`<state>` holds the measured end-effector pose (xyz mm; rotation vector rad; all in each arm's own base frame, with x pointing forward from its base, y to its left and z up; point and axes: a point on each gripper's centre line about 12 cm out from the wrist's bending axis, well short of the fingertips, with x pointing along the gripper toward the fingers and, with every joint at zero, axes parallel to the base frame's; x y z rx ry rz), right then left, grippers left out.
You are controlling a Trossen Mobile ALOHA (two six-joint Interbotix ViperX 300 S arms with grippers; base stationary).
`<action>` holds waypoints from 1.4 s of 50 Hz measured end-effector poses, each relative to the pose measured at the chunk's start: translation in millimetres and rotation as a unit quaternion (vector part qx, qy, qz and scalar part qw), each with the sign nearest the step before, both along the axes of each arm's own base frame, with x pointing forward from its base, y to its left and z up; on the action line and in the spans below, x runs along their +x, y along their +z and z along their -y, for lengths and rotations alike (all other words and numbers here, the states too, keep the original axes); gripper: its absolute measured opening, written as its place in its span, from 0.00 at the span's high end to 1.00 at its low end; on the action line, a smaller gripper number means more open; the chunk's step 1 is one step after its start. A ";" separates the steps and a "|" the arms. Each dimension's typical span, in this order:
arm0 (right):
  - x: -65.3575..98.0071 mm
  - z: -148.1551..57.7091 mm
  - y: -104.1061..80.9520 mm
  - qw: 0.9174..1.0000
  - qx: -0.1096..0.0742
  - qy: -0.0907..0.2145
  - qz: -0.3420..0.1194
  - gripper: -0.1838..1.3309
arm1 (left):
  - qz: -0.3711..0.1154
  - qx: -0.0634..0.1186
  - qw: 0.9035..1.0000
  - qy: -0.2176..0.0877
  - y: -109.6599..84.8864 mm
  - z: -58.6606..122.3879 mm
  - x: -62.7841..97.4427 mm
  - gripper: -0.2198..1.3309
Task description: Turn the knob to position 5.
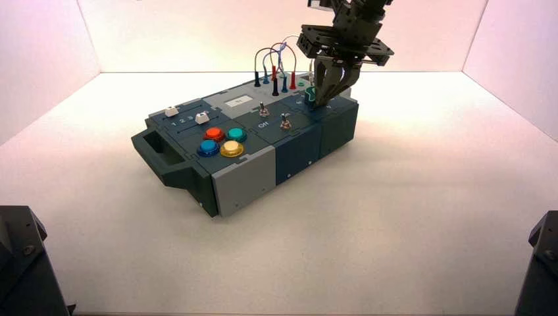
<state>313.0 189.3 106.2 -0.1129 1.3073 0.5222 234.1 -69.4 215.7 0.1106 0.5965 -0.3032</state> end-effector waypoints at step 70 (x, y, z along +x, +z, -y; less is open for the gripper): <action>-24.2 18.4 57.6 0.997 0.005 0.024 0.070 0.97 | 0.008 0.000 1.000 -0.001 3.1 -0.3 -0.6 0.96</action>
